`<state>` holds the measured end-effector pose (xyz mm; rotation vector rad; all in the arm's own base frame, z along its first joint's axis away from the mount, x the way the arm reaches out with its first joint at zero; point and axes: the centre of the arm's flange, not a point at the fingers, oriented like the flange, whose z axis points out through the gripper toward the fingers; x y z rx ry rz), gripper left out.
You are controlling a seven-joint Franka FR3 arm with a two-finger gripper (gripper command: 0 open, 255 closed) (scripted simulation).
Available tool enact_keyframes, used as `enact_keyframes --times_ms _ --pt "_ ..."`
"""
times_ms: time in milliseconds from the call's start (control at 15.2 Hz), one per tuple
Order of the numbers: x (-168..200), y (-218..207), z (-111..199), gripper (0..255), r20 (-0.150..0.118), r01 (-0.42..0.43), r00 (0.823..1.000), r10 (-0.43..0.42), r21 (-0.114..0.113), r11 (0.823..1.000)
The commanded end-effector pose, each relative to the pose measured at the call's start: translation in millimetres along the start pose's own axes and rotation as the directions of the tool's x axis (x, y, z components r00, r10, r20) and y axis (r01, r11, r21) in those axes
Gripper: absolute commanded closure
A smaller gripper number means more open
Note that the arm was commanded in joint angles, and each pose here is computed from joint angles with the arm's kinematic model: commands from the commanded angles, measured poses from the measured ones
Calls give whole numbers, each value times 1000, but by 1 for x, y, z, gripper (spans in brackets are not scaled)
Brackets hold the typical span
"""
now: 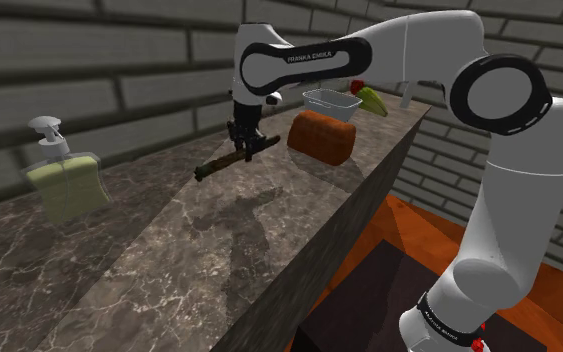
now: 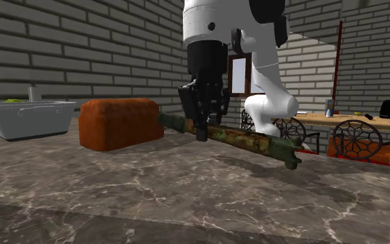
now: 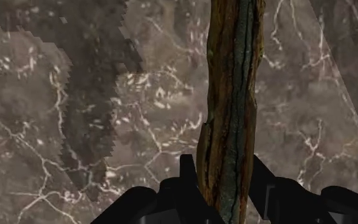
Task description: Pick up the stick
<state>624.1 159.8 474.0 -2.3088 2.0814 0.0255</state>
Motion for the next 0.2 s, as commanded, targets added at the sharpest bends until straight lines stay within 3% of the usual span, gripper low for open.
enact_keyframes --times_ms 0,132 --pt "0 0 -11 255 0 0 1000 0 0 1000" --pt "0 0 -12 255 0 0 1000 0 0 1000"
